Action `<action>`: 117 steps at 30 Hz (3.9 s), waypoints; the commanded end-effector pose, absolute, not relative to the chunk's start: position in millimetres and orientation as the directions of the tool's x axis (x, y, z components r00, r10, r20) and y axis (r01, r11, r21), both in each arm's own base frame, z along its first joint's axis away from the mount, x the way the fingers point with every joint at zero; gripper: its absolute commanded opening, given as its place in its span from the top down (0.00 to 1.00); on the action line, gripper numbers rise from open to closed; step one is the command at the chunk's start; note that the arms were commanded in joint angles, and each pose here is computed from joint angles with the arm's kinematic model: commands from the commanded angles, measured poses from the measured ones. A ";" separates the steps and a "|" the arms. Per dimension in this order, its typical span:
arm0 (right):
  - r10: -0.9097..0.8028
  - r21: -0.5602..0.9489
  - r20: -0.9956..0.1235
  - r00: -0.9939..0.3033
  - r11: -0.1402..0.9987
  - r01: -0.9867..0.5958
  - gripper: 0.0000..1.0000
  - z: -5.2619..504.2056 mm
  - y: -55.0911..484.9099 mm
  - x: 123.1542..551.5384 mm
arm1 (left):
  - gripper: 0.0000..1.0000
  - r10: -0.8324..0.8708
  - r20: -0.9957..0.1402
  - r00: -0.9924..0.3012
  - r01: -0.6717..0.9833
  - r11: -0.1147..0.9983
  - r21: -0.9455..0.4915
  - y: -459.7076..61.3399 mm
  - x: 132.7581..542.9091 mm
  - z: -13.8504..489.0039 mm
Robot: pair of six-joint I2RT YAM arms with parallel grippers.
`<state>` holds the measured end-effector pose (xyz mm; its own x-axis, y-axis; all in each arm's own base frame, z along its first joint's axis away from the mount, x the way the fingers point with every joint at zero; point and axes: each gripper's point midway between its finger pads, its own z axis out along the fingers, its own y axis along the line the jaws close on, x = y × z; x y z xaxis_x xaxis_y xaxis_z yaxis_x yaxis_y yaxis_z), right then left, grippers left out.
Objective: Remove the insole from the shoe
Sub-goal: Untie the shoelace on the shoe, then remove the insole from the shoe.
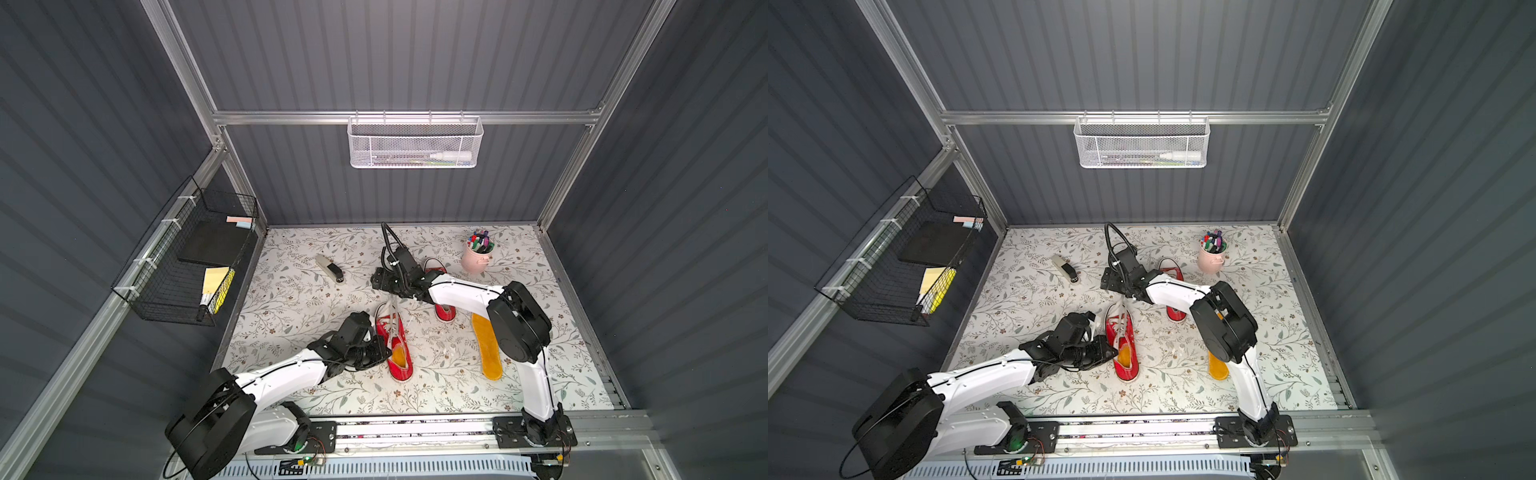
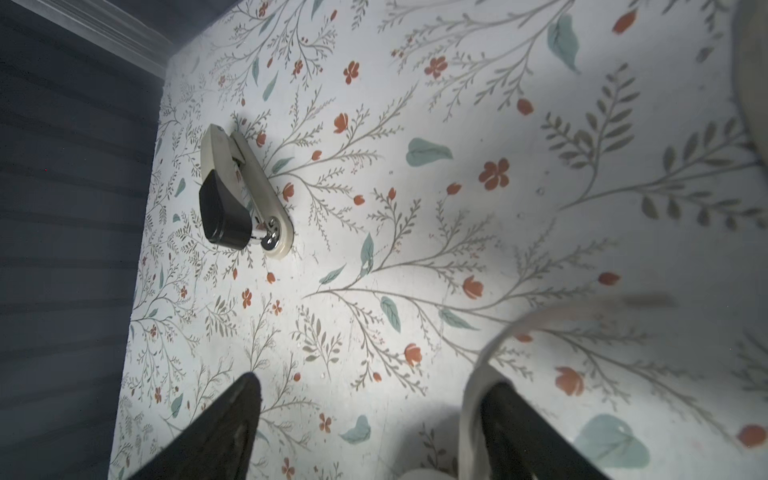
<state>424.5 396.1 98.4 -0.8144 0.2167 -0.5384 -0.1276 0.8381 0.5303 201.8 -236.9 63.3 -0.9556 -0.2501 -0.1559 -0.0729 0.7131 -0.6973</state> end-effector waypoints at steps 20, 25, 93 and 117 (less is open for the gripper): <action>-0.106 0.407 -0.437 -0.893 0.862 -0.301 0.47 174.3 329.3 326.1 | 1.00 -0.367 -0.320 -0.873 -0.044 0.714 -0.698 -246.6 262.4 78.2; -0.207 0.408 -0.227 -0.952 0.867 -0.286 0.67 152.8 293.4 250.0 | 1.00 -0.417 -0.322 -0.850 -0.051 0.673 -0.738 -252.2 273.2 84.3; -0.272 0.400 0.025 -0.962 0.884 -0.240 1.00 73.4 343.5 254.1 | 0.97 -0.407 -0.390 -0.826 -0.114 0.798 -0.592 -232.0 274.3 67.7; -0.108 0.587 0.166 -0.980 0.809 0.010 1.00 93.3 364.4 271.4 | 0.11 -0.115 -0.593 -0.797 0.187 0.887 -0.422 -223.2 224.8 89.5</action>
